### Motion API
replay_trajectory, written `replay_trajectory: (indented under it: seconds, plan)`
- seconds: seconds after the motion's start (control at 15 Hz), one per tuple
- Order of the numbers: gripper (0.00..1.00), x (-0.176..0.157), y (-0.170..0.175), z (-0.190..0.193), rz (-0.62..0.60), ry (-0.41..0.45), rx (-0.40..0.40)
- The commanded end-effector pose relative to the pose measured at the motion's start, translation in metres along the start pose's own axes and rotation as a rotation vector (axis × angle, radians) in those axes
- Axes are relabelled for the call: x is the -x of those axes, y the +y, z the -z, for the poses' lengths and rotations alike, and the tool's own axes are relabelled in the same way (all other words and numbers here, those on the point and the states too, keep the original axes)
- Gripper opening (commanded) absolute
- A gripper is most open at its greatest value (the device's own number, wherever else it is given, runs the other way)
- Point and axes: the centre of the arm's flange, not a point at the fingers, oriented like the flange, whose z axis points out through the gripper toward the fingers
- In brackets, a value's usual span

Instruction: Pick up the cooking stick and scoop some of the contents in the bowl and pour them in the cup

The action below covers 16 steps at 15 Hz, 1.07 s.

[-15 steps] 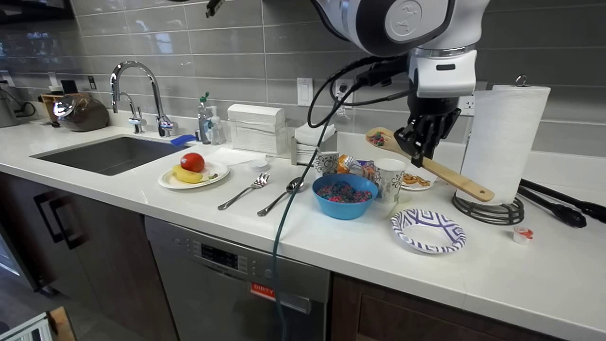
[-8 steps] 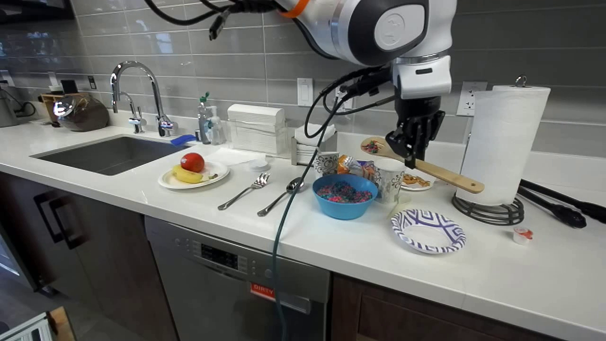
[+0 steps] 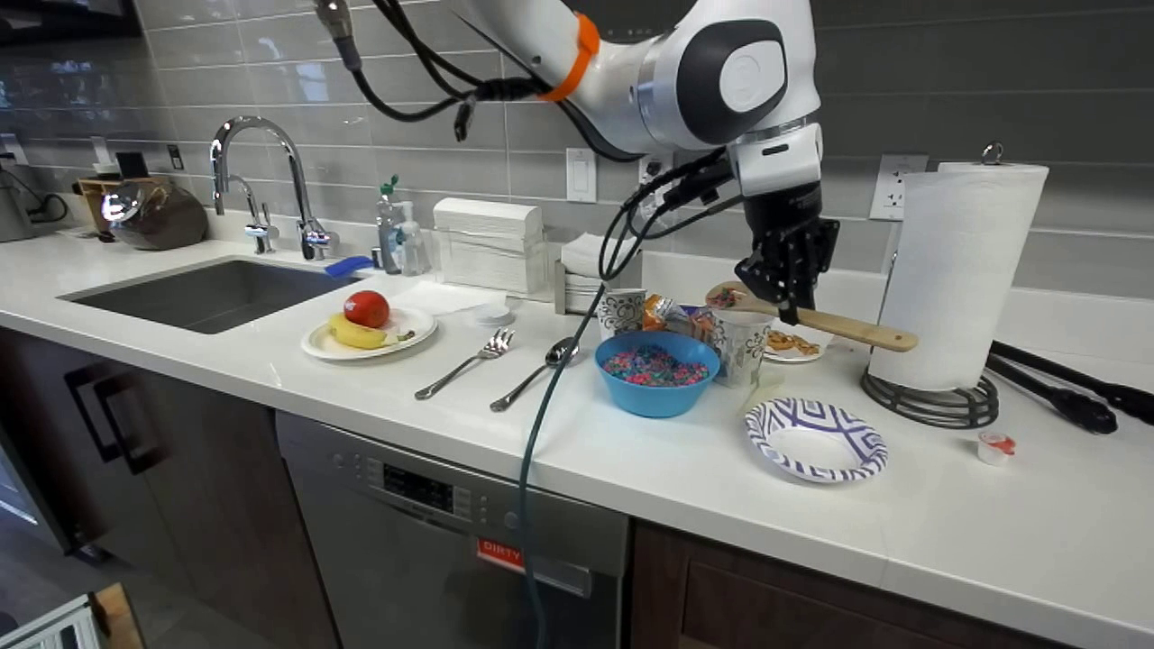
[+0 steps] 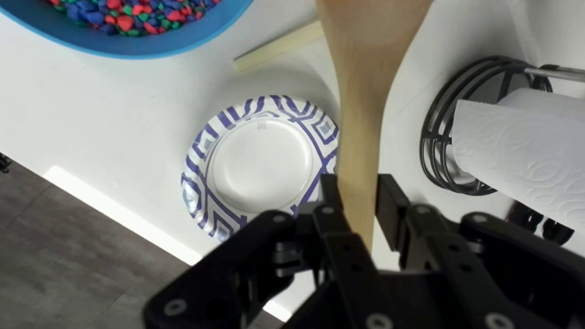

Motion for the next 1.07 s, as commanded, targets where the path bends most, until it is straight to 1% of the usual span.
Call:
replay_trajectory:
  seconds: [0.0,0.2,0.47,0.73,1.0]
  plan:
    - [0.06,-0.001,-0.022,-0.019,-0.057,0.076,0.007]
    - [0.06,-0.005,-0.031,-0.024,-0.118,0.091,-0.002]
    - [0.06,-0.002,-0.039,-0.018,-0.163,0.089,-0.027]
    - [0.06,0.002,-0.042,-0.005,-0.177,0.098,-0.07]
    - [0.06,-0.004,-0.041,0.004,-0.168,0.132,-0.107]
